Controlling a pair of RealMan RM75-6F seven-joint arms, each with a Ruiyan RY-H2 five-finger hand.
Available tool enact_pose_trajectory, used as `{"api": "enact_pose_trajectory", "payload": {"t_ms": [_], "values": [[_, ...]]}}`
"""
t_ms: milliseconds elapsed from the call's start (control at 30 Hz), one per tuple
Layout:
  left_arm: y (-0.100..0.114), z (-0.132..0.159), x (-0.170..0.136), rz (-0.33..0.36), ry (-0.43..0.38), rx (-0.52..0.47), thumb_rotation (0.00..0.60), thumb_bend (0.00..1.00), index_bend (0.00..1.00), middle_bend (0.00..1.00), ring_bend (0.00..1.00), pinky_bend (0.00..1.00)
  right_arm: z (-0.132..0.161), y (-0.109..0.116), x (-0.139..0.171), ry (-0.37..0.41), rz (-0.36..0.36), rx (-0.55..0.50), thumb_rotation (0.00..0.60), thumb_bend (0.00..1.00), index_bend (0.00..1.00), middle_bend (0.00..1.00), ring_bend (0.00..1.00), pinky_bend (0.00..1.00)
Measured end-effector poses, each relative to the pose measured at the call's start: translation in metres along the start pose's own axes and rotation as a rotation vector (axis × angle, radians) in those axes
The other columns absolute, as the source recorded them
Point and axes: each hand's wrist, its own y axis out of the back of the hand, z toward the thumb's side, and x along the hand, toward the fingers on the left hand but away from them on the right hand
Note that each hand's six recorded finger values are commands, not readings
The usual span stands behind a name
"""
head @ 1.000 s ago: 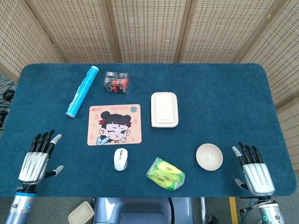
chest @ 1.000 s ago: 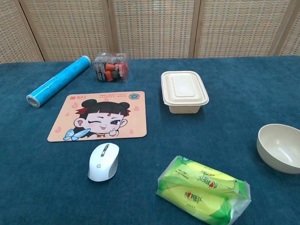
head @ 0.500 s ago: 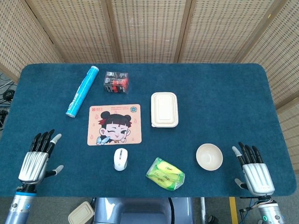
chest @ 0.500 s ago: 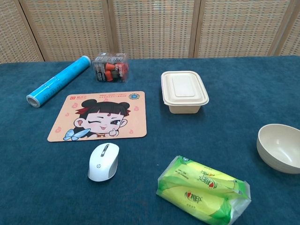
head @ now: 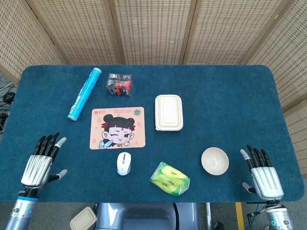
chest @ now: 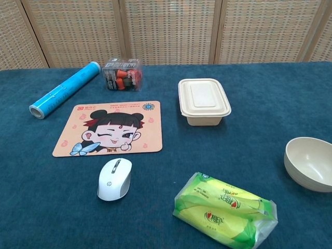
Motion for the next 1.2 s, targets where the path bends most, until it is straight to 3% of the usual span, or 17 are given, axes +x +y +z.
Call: {"api": "enact_pose_trajectory", "payload": {"t_ms": [167, 433, 733, 900, 1200], "values": [[0.0, 0.005, 0.012, -0.008, -0.087, 0.049, 0.6, 0.01, 0.0, 0.0, 0.0, 0.0, 0.0, -0.001, -0.001, -0.003, 0.004, 0.009, 0.6, 0.11, 0.0, 0.0, 0.0, 0.0], [0.001, 0.018, 0.043, -0.03, -0.305, 0.16, 0.6, 0.01, 0.0, 0.0, 0.0, 0.0, -0.001, -0.003, -0.002, -0.009, 0.01, 0.016, 0.6, 0.11, 0.0, 0.0, 0.0, 0.0], [-0.018, 0.044, 0.07, -0.102, -0.566, 0.305, 0.6, 0.01, 0.01, 0.0, 0.0, 0.0, -0.002, -0.004, -0.003, -0.014, 0.01, 0.015, 0.6, 0.1, 0.0, 0.0, 0.0, 0.0], [-0.033, 0.056, 0.079, -0.127, -0.635, 0.35, 0.6, 0.02, 0.05, 0.0, 0.0, 0.0, -0.004, -0.004, -0.004, -0.017, 0.011, 0.016, 0.6, 0.1, 0.0, 0.0, 0.0, 0.0], [-0.048, 0.074, 0.095, -0.168, -0.683, 0.353, 0.6, 0.03, 0.08, 0.0, 0.0, 0.0, -0.006, -0.004, -0.005, -0.024, 0.011, 0.011, 0.6, 0.11, 0.0, 0.0, 0.0, 0.0]]}}
